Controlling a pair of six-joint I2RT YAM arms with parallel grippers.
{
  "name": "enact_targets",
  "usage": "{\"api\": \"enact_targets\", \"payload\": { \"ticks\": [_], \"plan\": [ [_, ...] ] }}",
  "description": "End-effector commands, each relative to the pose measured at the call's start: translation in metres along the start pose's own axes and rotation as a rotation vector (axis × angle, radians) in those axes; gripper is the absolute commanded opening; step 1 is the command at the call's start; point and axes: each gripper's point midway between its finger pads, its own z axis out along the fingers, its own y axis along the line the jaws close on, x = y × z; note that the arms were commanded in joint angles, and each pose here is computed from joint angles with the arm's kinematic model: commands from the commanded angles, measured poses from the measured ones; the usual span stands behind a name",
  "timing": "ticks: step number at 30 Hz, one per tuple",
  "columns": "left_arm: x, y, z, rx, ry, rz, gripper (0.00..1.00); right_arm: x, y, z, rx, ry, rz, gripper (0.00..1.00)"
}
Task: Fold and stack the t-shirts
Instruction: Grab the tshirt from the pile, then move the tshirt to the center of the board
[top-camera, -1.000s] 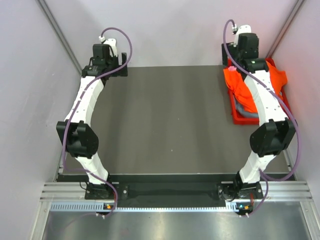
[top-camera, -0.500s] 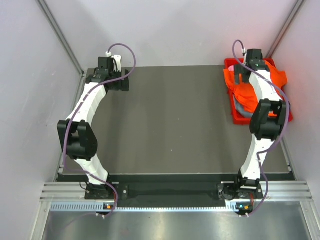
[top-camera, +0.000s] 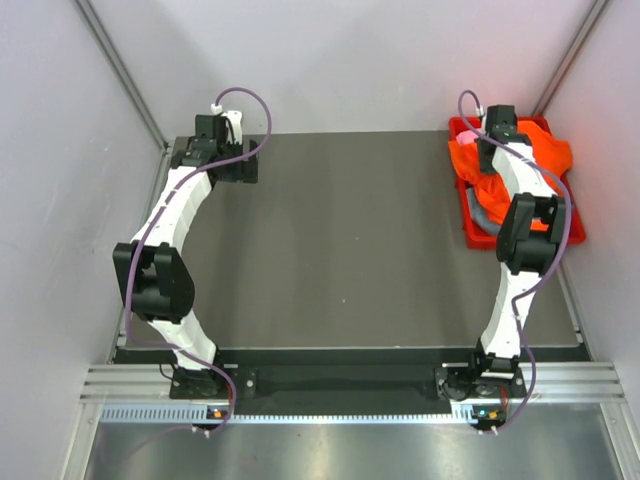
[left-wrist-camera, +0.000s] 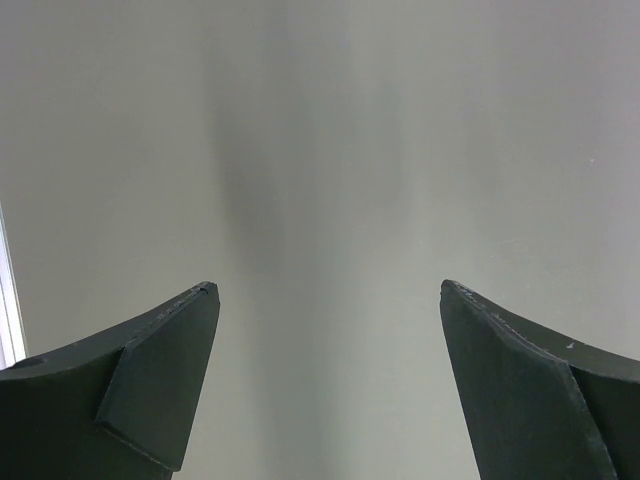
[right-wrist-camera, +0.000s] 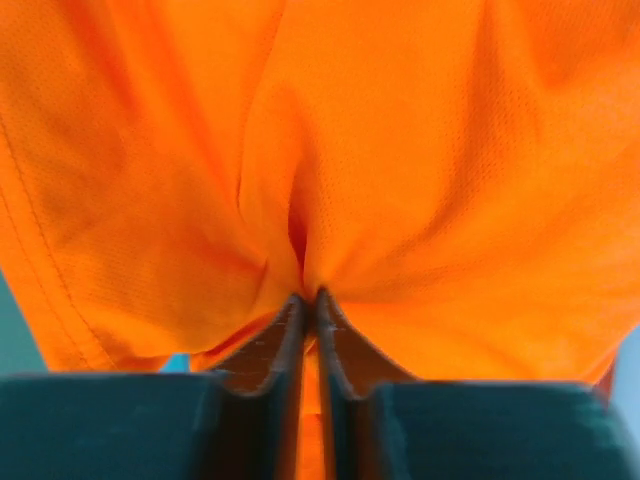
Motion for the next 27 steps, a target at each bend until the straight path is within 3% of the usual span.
{"api": "enact_targets", "payload": {
  "ticks": [1, 5, 8, 14, 18, 22, 27],
  "plan": [
    [-0.015, -0.003, -0.010, 0.013, -0.058, 0.007, 0.96, -0.038, -0.018, -0.030, 0.051, -0.113, 0.043, 0.00],
    [-0.014, -0.012, -0.005, 0.059, -0.052, 0.003, 0.95, -0.066, -0.021, -0.074, 0.051, -0.216, 0.046, 0.00],
    [-0.012, -0.016, 0.000, 0.072, -0.046, 0.000, 0.94, -0.107, -0.024, -0.150, 0.029, -0.400, 0.036, 0.00],
    [-0.014, -0.013, 0.006, 0.047, -0.049, 0.018, 0.95, -0.170, 0.021, -0.305, -0.113, -0.875, -0.096, 0.00],
    [-0.019, -0.010, 0.006, 0.033, -0.061, 0.016, 0.96, -0.186, 0.077, -0.393, -0.360, -1.080, -0.144, 0.00],
    [-0.022, -0.005, 0.006, 0.000, -0.067, 0.016, 0.96, -0.196, 0.090, -0.451, -0.524, -1.176, -0.063, 0.00],
    [-0.020, -0.006, 0.006, 0.008, -0.061, 0.014, 0.96, -0.200, 0.090, -0.455, -0.555, -1.182, 0.003, 0.00]
  ]
}}
